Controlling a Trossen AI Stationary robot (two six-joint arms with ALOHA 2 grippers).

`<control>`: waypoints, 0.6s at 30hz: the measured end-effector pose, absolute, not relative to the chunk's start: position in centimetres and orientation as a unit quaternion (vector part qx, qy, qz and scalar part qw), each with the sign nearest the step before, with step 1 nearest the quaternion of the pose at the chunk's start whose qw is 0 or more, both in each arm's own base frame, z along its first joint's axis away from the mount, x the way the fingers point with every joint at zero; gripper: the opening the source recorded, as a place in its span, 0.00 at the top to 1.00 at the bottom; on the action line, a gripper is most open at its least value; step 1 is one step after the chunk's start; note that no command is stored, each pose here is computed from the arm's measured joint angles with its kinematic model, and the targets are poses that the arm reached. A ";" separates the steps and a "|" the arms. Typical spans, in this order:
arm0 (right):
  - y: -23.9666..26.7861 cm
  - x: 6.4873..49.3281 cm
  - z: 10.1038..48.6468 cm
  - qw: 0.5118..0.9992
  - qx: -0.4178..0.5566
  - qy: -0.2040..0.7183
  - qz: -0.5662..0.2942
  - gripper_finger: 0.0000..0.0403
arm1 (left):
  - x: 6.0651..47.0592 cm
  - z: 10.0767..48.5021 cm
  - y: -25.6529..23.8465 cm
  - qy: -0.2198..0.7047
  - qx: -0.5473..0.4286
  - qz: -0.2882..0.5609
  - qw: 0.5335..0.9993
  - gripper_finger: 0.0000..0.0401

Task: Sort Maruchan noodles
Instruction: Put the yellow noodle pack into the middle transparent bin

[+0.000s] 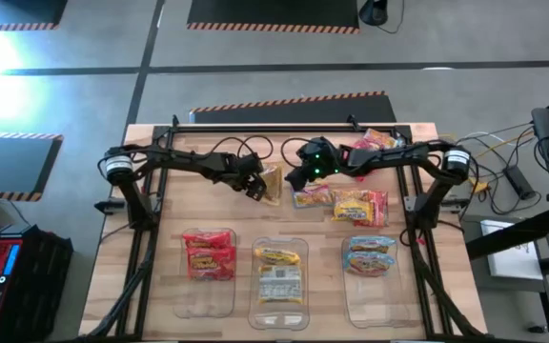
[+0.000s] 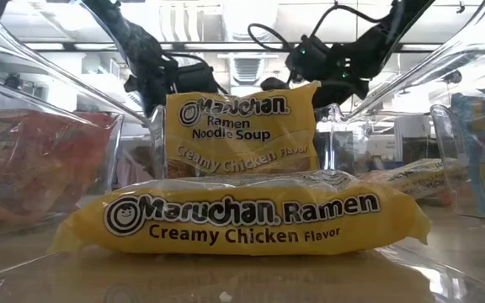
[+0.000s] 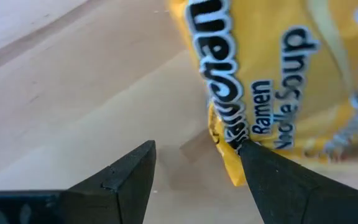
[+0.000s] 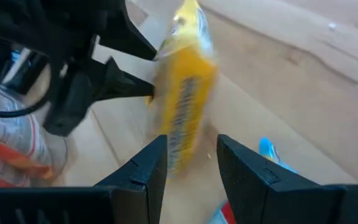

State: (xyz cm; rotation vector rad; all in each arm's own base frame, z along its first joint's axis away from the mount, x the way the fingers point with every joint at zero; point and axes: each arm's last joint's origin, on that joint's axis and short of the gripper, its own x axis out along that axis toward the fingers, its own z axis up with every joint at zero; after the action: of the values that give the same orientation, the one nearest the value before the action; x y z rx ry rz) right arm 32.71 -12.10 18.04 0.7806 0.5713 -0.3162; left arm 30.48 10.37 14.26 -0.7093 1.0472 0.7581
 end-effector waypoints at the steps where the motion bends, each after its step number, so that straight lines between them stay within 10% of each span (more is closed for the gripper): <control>1: -12.2 32.7 18.1 0.875 0.373 0.268 -0.152 0.68 | 30.4 14.2 10.4 0.479 -0.323 0.348 0.738 0.45; 18: -14.0 32.5 18.0 0.871 0.409 0.243 -0.125 0.45 | 30.3 14.3 10.8 0.472 -0.312 0.371 0.737 0.45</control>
State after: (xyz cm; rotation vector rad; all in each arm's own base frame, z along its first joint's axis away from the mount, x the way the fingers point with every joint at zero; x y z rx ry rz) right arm 32.54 -14.02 18.02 0.8554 0.5091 -0.2607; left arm 30.27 10.80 14.26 -0.6844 1.0363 0.8142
